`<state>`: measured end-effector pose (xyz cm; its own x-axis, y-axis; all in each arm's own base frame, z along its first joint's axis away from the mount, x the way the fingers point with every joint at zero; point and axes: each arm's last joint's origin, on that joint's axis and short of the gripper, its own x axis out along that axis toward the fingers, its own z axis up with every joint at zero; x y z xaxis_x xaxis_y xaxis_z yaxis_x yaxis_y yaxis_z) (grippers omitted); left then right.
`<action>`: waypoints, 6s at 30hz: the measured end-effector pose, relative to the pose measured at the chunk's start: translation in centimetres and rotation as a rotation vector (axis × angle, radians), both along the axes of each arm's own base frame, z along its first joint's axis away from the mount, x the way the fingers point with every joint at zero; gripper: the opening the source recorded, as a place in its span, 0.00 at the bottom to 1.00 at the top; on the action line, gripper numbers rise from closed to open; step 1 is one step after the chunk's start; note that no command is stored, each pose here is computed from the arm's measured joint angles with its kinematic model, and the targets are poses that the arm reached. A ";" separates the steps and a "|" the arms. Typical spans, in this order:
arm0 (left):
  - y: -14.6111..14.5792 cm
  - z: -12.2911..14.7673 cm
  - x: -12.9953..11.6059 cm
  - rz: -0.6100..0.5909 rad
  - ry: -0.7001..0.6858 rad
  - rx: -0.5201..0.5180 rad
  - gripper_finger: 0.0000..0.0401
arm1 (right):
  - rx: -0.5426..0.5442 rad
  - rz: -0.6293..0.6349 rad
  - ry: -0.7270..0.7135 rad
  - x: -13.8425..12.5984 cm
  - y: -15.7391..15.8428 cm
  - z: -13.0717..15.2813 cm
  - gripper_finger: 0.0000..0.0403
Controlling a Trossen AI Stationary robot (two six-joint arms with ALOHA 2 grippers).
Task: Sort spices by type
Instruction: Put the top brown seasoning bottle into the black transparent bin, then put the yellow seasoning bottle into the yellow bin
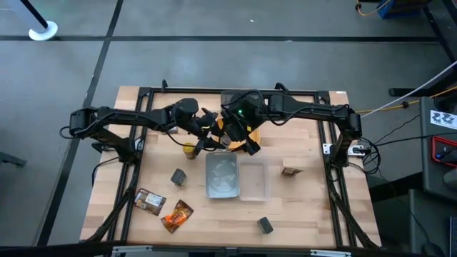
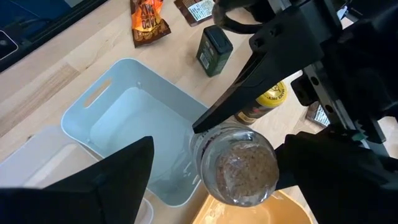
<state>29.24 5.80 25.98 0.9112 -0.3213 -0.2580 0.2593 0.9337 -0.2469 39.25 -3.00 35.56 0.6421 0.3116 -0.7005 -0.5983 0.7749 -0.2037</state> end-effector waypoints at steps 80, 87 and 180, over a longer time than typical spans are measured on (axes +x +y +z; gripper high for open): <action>8.6 -0.3 -4.9 0.326 0.127 -0.038 0.65 | -0.217 -0.511 0.275 -0.4 -13.6 -6.2 0.49; 8.9 -0.3 -5.0 0.326 0.122 -0.012 0.65 | -0.168 -0.599 0.316 -0.3 -19.0 -10.4 0.49; 10.5 -1.1 -6.9 0.336 0.201 0.119 0.65 | -0.149 -0.616 0.444 1.6 -20.0 -8.8 0.61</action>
<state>22.30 16.29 24.84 0.8880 0.0289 -0.4590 -0.1079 0.9833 -0.1467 40.83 -23.01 26.75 0.3176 -0.1286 -0.9395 -0.1185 0.9776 -0.1739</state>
